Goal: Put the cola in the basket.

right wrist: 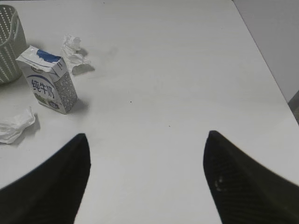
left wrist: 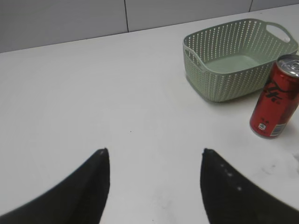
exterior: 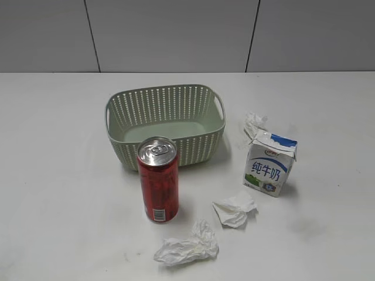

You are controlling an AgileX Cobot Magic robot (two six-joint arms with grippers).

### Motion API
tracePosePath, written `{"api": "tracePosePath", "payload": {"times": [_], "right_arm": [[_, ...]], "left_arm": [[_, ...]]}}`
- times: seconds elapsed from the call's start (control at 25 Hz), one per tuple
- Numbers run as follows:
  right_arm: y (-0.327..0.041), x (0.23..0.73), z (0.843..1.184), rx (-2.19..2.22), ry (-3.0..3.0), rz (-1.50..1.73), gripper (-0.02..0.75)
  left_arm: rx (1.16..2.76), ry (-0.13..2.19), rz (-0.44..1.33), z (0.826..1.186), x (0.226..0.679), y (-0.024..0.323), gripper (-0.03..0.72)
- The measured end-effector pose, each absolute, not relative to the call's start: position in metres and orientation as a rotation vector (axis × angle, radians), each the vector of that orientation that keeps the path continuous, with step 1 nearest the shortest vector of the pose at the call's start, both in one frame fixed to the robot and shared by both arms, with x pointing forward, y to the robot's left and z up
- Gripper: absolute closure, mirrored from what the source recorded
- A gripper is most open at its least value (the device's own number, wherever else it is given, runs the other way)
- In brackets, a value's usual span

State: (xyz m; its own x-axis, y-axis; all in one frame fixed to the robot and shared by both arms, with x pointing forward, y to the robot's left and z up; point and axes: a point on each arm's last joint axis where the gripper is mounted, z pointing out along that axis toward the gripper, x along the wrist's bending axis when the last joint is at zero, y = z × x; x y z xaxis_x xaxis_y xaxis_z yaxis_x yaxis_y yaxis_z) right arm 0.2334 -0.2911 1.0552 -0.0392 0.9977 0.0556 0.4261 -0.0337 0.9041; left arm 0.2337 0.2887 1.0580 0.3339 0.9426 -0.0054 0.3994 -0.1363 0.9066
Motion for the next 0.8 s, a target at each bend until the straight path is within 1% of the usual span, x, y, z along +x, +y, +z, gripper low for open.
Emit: {"api": "tracePosePath", "payload": {"times": [0.64, 0.72, 0.8], "right_arm": [[-0.2911, 0.2334, 1.0552, 1.539, 1.545, 1.041, 0.167], [-0.2911, 0.2334, 1.0552, 1.539, 1.545, 1.041, 0.167], [-0.2911, 0.2334, 1.0552, 1.539, 1.545, 1.041, 0.167]], "left_arm": [[1.707, 1.211, 0.766, 1.0581, 0.2337, 0.2887, 0.223], [1.705, 1.210, 0.768, 1.0583, 0.2338, 0.2887, 0.202], [1.702, 1.207, 0.771, 1.0591, 0.2337, 0.2888, 0.161]]}}
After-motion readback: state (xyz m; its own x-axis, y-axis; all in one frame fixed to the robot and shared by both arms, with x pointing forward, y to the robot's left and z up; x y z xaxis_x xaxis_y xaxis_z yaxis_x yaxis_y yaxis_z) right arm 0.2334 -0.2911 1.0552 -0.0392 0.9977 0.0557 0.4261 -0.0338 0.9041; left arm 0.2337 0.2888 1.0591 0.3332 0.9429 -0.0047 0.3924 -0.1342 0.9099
